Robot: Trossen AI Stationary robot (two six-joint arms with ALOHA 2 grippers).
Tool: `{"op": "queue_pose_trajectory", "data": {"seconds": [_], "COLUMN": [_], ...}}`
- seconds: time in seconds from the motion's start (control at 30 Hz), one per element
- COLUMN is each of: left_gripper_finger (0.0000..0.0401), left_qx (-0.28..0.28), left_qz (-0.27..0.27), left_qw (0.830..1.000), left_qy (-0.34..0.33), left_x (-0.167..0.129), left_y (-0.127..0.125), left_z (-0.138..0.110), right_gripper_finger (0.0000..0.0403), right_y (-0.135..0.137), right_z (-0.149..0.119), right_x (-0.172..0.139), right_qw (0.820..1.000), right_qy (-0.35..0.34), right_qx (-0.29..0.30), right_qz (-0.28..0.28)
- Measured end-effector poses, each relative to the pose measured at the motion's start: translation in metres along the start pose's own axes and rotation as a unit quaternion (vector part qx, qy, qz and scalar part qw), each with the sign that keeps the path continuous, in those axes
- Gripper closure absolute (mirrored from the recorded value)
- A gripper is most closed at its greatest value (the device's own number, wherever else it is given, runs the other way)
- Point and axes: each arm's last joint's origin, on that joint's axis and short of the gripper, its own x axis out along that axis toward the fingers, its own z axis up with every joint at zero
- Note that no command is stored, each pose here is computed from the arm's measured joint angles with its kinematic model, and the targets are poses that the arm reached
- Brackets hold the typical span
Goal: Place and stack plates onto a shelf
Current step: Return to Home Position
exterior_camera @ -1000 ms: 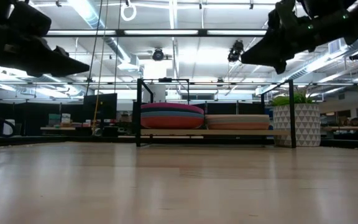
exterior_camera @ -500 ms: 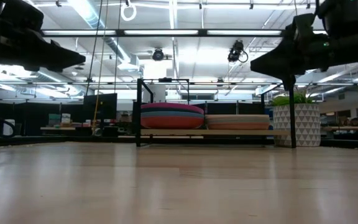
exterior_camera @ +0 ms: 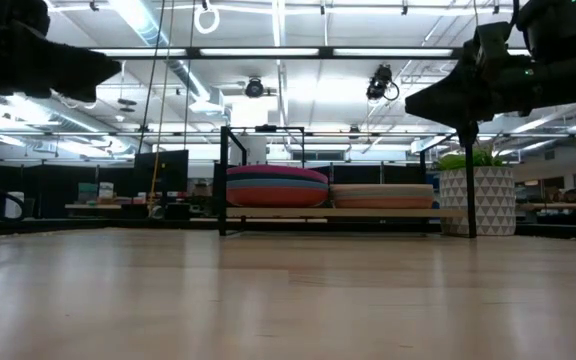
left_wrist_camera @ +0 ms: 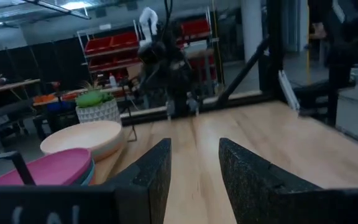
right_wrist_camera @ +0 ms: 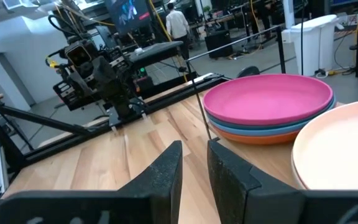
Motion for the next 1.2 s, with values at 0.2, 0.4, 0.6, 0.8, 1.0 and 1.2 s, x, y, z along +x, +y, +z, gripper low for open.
{"op": "queue_pose_trajectory", "data": {"seconds": [0.2, 0.4, 0.6, 0.8, 1.0, 1.2], "left_gripper_finger": [0.0259, 0.0259, 0.0259, 0.0259, 0.0259, 0.0259], "left_qx": [-0.049, -0.109, -0.110, -0.110, -0.110, -0.110], "left_qz": [0.005, 0.005, 0.005, 0.005, 0.005, 0.005], "left_qw": [0.999, 0.994, 0.994, 0.994, 0.994, 0.994], "left_qy": [-0.001, -0.003, -0.003, -0.003, -0.004, -0.004], "left_x": [0.0009, 0.0009, 0.0009, 0.0009, 0.0009, 0.0009], "left_y": [0.0001, 0.0001, 0.0002, 0.0002, 0.0002, 0.0002], "left_z": [0.0004, 0.0006, 0.0006, 0.0006, 0.0008, 0.0008], "right_gripper_finger": [0.0321, 0.0321, 0.0321, 0.0321, 0.0321, 0.0321], "right_y": [0.0000, 0.0000, 0.0000, 0.0000, 0.0000, 0.0000], "right_z": [0.0001, 0.0000, 0.0000, 0.0000, 0.0000, -0.0001], "right_x": [0.0000, 0.0000, 0.0000, 0.0000, 0.0000, 0.0000], "right_qw": [1.000, 1.000, 1.000, 1.000, 1.000, 1.000], "right_qy": [-0.001, 0.000, 0.000, 0.000, 0.000, 0.000], "right_qx": [-0.001, -0.001, -0.001, -0.001, -0.001, -0.001], "right_qz": [0.000, 0.000, 0.000, 0.000, 0.000, 0.000]}}
